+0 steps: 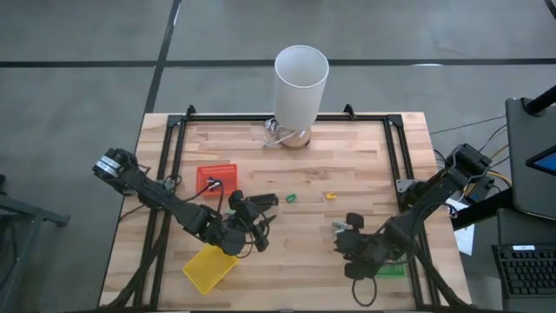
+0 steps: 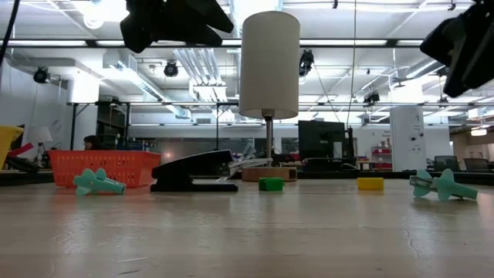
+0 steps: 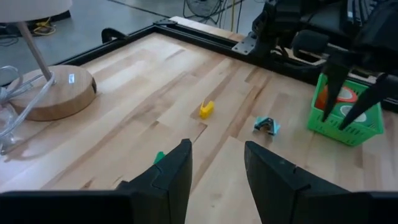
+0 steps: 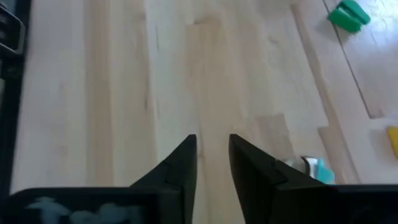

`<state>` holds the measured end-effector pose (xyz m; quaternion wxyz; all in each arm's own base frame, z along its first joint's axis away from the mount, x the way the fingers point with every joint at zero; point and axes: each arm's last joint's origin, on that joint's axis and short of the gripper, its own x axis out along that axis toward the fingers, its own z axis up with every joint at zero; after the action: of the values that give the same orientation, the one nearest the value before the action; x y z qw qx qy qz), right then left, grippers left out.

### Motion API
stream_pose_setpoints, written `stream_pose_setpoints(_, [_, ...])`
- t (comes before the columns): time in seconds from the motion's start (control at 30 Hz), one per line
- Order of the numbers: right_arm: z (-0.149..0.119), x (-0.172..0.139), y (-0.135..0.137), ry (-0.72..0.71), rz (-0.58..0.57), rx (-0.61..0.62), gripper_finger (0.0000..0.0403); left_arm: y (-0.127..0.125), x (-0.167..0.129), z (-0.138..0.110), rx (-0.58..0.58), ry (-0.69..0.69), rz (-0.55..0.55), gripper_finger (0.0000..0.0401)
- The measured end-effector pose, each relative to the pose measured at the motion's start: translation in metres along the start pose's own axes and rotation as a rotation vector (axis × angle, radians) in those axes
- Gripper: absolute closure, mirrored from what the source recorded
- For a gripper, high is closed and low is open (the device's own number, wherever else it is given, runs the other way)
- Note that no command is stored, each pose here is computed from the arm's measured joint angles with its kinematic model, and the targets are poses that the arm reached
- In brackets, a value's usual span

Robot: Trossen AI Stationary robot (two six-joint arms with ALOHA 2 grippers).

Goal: Pick and place Stapler, Stapler remover, tape
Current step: Put the right blue staple remover into the orange bin

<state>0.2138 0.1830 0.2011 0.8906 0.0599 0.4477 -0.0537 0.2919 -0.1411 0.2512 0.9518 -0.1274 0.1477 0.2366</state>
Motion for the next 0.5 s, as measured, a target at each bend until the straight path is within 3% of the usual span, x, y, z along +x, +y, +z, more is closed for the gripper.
stream_pose_setpoints(0.23, [-0.004, 0.022, -0.014, 0.108, -0.123, -0.053, 0.0269, -0.001, 0.000, 0.001, 0.008, -0.009, -0.008, 0.0252])
stream_pose_setpoints(0.5, [-0.004, 0.031, -0.025, 0.217, -0.153, -0.042, 0.0277, -0.001, 0.000, 0.001, 0.012, -0.007, -0.009, 0.0252])
